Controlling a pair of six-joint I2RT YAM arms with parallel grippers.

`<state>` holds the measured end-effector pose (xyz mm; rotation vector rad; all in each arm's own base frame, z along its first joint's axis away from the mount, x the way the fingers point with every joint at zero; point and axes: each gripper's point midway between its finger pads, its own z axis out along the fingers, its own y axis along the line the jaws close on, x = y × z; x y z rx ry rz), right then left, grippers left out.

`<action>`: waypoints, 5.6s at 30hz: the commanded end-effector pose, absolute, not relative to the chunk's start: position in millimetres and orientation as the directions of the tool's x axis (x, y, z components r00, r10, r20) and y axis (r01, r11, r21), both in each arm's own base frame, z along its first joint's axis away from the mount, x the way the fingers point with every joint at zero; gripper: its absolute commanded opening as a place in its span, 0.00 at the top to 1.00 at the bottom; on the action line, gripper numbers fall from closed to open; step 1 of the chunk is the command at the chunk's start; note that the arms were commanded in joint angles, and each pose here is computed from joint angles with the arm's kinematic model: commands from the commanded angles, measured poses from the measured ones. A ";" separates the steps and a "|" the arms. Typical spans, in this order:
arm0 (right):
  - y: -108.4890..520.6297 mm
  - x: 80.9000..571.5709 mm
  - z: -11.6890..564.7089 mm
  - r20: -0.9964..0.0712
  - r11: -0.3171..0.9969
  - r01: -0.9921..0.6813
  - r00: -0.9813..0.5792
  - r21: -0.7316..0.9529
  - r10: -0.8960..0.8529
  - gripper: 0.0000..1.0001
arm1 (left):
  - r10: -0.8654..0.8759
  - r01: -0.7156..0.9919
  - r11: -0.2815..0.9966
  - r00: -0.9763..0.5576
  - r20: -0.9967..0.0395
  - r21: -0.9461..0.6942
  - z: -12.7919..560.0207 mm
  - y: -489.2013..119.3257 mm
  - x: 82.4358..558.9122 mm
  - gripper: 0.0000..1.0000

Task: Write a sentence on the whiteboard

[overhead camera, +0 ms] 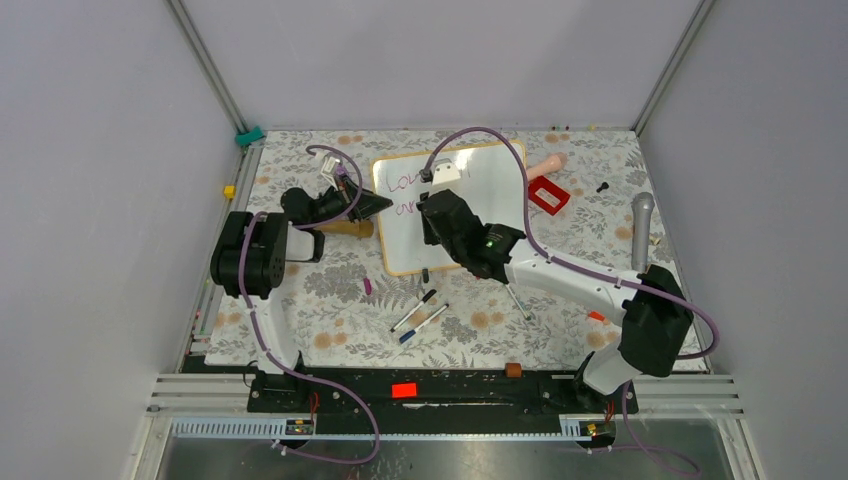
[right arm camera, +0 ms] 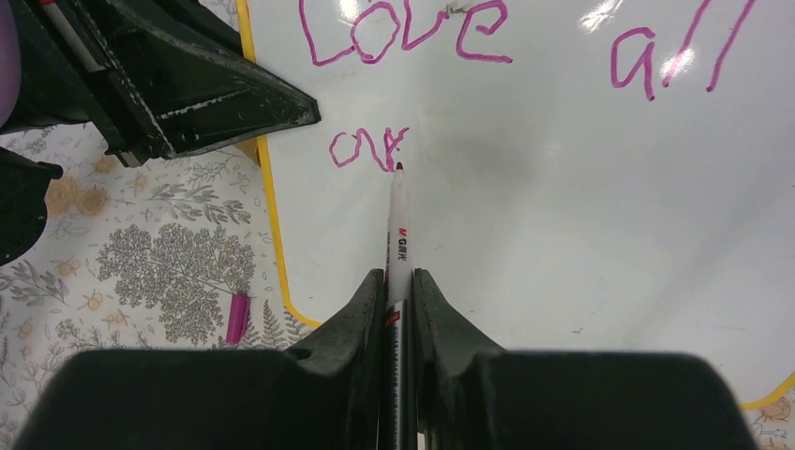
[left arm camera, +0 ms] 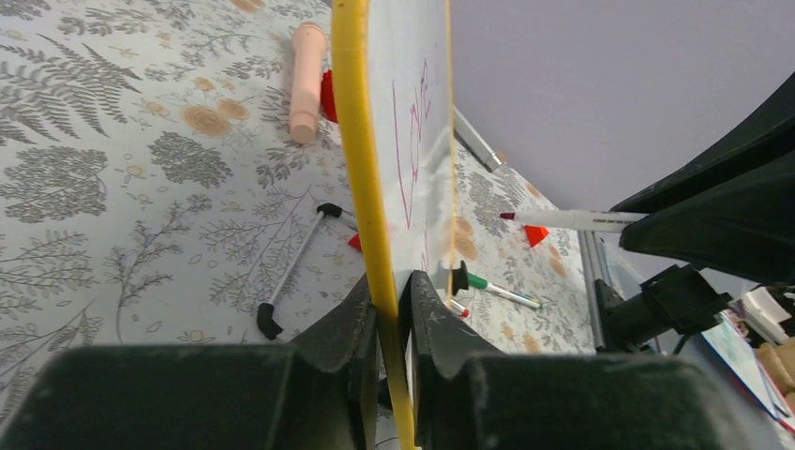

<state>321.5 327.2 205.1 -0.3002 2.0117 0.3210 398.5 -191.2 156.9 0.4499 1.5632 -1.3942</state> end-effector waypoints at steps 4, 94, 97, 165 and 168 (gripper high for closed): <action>330.7 320.6 223.2 -0.909 0.946 -0.314 -0.412 0.076 -0.064 1.00 | -0.295 0.841 0.289 -0.375 -0.879 -0.457 166.8 -194.0 391.4 1.00; 326.0 326.2 221.9 -0.917 0.958 -0.283 -0.393 0.048 -0.070 1.00 | -0.291 0.798 0.315 -0.433 -0.853 -0.513 131.0 -197.0 385.4 1.00; 326.6 325.6 220.4 -0.924 0.955 -0.292 -0.379 0.060 -0.058 1.00 | -0.286 0.803 0.316 -0.427 -0.858 -0.505 130.8 -196.9 384.4 1.00; 335.8 335.3 215.2 -0.876 0.957 -0.279 -0.478 0.073 -0.073 1.00 | -0.283 0.819 0.341 -0.379 -0.881 -0.462 137.6 -194.7 378.7 1.00; 335.7 337.1 213.7 -0.872 0.959 -0.275 -0.483 0.074 -0.072 1.00 | -0.283 0.818 0.340 -0.382 -0.880 -0.464 136.9 -195.0 378.6 1.00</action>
